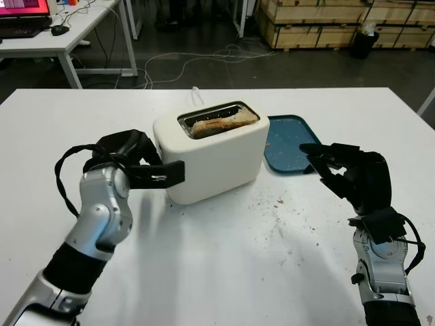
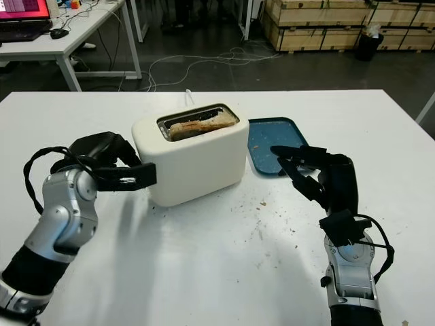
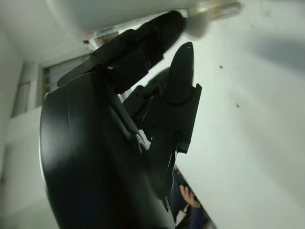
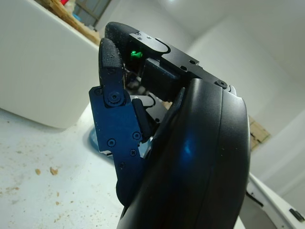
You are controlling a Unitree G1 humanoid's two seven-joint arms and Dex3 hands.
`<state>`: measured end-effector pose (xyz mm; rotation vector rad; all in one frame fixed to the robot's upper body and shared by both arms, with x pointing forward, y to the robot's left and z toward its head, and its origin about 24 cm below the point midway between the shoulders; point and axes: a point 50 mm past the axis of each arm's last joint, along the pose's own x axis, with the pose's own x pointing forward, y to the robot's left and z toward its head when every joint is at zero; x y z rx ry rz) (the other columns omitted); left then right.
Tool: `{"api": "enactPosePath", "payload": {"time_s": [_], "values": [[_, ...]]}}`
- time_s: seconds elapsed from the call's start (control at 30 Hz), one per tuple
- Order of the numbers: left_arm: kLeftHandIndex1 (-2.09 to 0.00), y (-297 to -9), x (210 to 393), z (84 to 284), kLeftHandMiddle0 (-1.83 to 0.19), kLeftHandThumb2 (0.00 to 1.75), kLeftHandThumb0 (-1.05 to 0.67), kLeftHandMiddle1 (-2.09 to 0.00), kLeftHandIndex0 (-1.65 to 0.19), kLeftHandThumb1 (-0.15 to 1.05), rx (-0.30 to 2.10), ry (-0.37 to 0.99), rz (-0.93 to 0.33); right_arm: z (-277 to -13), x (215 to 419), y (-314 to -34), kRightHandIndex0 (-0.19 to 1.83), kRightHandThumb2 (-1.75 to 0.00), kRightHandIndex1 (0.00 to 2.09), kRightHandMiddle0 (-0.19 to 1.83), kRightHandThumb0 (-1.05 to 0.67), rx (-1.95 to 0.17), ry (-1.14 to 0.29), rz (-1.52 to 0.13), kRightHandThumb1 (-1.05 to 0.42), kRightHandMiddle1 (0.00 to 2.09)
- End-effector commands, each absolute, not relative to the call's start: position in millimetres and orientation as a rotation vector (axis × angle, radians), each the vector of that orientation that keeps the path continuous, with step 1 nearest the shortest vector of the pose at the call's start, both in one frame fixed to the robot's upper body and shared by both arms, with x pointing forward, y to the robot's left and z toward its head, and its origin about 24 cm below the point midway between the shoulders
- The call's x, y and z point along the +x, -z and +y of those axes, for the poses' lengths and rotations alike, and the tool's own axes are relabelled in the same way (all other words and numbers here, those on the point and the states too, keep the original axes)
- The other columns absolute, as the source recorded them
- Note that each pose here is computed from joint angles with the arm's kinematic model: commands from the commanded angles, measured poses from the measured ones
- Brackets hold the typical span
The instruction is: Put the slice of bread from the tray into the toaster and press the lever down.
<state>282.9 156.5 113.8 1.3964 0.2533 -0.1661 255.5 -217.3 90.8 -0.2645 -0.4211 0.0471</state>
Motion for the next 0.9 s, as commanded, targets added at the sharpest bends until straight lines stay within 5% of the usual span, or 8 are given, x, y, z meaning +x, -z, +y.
{"api": "enactPosePath", "payload": {"time_s": [0.0,0.2,0.33,0.57,0.87], "values": [[-0.07,-71.2,253.0,131.0,-1.11,0.15,-0.16,-0.44,-1.06,0.92,1.317,0.446,0.332,-216.1,255.4,-93.3,0.91,-0.17,1.31,1.27,-0.43,-0.244,-0.054,-0.423,-0.92,0.00],[-0.10,-117.0,247.5,140.2,-1.18,0.14,-0.11,-0.71,-1.23,0.92,1.087,0.085,-0.101,-215.0,256.0,-93.4,0.87,-0.17,1.33,1.24,-0.43,-0.251,-0.051,-0.428,-0.92,0.00],[-0.10,-131.2,247.4,147.2,-1.11,0.04,-0.22,-1.03,-1.27,0.91,0.989,-0.050,-0.264,-213.2,257.0,-92.8,0.85,-0.16,1.27,1.20,-0.44,-0.235,-0.038,-0.425,-0.92,0.00],[-0.06,-145.1,247.3,160.0,-1.03,0.01,-0.30,-1.38,-1.26,0.88,0.937,-0.141,-0.400,-216.3,263.2,-92.7,0.79,-0.13,1.18,1.14,-0.40,-0.202,-0.047,-0.423,-0.92,0.00],[-0.06,-180.6,242.0,192.3,-1.14,0.00,-0.29,-1.19,-1.29,0.80,1.034,-0.191,-0.457,-239.0,277.0,-117.5,0.74,-0.13,1.39,1.12,-0.41,-0.443,-0.090,-0.394,-0.92,0.01]]}}
